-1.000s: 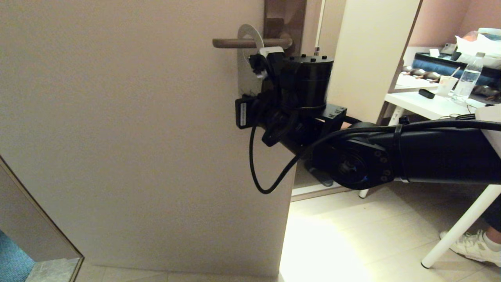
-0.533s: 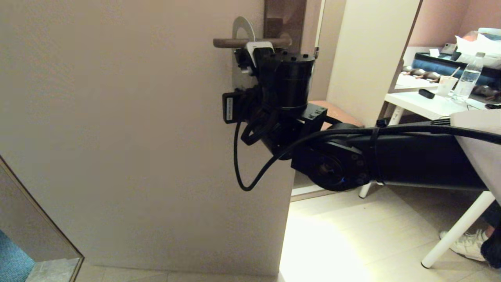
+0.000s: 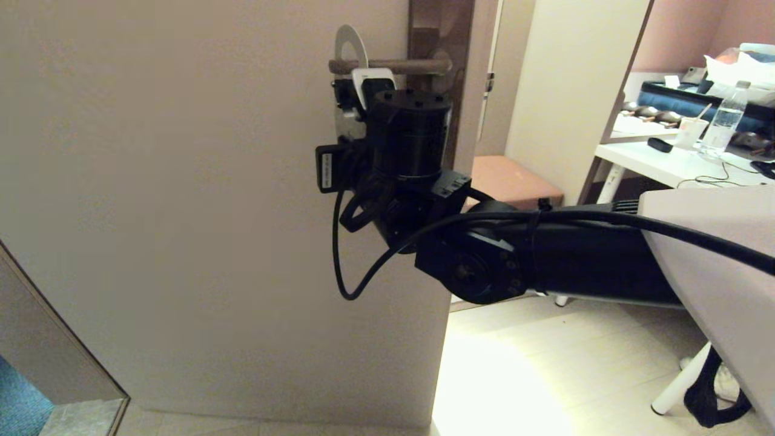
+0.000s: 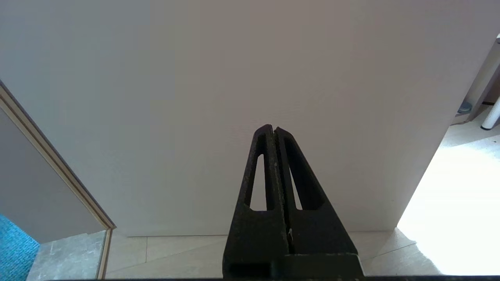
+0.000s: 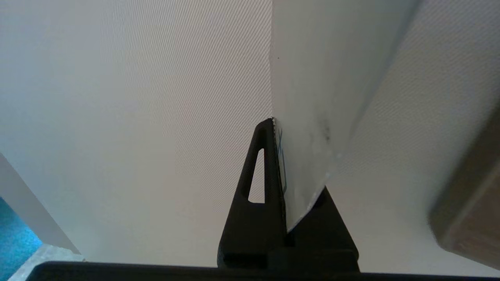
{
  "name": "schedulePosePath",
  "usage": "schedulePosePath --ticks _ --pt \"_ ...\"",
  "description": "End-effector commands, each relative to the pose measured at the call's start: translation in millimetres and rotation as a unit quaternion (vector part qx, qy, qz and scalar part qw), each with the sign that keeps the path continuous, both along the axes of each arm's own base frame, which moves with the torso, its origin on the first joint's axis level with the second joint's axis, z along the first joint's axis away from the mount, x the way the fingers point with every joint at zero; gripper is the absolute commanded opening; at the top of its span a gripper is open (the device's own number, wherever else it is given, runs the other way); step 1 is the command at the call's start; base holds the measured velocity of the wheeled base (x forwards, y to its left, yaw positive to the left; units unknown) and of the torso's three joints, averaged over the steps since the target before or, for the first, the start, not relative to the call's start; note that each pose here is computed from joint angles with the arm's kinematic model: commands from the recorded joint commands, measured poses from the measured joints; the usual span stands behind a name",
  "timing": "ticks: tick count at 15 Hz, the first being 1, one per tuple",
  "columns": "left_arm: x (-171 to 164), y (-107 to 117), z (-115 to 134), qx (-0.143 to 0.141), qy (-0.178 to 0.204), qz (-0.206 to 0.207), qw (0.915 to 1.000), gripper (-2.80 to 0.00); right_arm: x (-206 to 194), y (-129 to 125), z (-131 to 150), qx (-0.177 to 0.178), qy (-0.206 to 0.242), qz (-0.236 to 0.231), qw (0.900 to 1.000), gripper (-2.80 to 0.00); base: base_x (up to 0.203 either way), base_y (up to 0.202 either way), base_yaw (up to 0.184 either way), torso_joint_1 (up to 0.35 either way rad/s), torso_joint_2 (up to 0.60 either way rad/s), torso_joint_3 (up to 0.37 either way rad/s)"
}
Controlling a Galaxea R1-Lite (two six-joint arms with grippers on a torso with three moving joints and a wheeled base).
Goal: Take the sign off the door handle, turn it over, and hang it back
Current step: Take down the sign
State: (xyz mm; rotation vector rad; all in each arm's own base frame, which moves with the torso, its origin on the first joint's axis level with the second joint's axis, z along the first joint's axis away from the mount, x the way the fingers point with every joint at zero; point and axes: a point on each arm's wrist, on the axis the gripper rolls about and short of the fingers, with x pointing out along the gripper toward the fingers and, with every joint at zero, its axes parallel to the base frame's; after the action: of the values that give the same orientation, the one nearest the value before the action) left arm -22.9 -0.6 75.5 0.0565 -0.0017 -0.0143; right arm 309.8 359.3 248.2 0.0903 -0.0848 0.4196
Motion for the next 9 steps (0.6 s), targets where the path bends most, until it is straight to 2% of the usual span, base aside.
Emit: schedulePosePath --ticks 1,9 --pt "0.1 0.0 0.0 0.000 0.001 0.000 1.0000 -2.80 -2.1 6.5 -4.3 0.001 -0.001 0.005 1.000 -2.80 0.000 0.000 0.000 0.000 0.00 0.000" --pt "0.1 0.0 0.0 0.000 0.001 0.000 1.0000 -2.80 -9.0 19.4 -9.0 0.004 -0.003 0.019 1.000 -2.80 0.000 0.000 0.000 0.000 0.00 0.000"
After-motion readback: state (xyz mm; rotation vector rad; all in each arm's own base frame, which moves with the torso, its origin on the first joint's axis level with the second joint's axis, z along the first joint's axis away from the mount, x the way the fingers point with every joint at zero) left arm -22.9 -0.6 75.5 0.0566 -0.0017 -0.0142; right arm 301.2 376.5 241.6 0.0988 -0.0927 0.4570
